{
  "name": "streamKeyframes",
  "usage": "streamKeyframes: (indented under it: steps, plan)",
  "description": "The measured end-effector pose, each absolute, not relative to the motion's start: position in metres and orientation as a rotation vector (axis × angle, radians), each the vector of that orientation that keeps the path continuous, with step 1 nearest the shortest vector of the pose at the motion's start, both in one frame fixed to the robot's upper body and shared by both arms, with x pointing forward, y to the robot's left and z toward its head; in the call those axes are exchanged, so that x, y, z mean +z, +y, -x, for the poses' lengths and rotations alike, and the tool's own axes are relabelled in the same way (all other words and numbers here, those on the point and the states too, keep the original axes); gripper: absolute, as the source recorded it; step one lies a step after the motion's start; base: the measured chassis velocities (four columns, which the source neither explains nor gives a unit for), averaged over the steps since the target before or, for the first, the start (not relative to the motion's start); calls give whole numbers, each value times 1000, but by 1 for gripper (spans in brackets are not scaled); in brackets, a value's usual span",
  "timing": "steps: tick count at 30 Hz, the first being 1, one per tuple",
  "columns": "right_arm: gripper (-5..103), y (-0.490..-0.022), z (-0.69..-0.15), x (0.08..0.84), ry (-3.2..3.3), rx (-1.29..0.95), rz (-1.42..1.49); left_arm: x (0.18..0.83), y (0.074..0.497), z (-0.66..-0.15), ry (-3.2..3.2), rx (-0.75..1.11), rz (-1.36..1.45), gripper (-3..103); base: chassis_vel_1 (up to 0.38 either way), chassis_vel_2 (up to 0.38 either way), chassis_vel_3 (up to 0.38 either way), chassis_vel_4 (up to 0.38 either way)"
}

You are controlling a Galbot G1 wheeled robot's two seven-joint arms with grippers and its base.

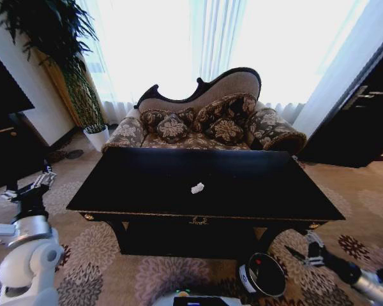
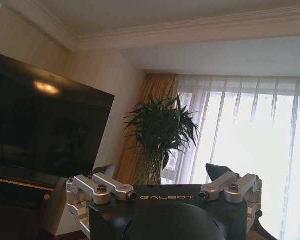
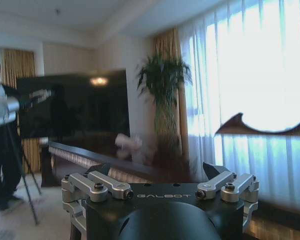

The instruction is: Move to the front of the table and place the trash on the table into the trash bin.

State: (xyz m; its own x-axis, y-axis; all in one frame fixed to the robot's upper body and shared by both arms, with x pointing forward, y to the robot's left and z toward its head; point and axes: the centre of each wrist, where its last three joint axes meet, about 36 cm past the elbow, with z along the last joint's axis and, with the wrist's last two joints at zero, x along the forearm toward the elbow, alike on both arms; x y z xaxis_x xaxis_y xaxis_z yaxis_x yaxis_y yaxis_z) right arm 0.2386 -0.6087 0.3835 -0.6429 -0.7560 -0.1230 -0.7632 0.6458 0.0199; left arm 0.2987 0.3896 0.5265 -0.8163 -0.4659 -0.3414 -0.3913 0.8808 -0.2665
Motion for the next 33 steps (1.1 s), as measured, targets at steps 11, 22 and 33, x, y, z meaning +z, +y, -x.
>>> streamKeyframes:
  steps: [11, 22, 33]
  plan:
    - [100, -524, -300, 467, 2571, 161, 1091, 543, 404, -281, 2606, -216, 664, 100, 0, 0, 0, 0]
    - [100, -409, -318, 550, 2705, 102, 809, 562, 420, -263, 2562, -181, 694, 100, 0, 0, 0, 0]
    - [100, -351, -307, 596, 2834, 38, 786, 562, 423, -265, 2562, -188, 688, 100, 0, 0, 0, 0]
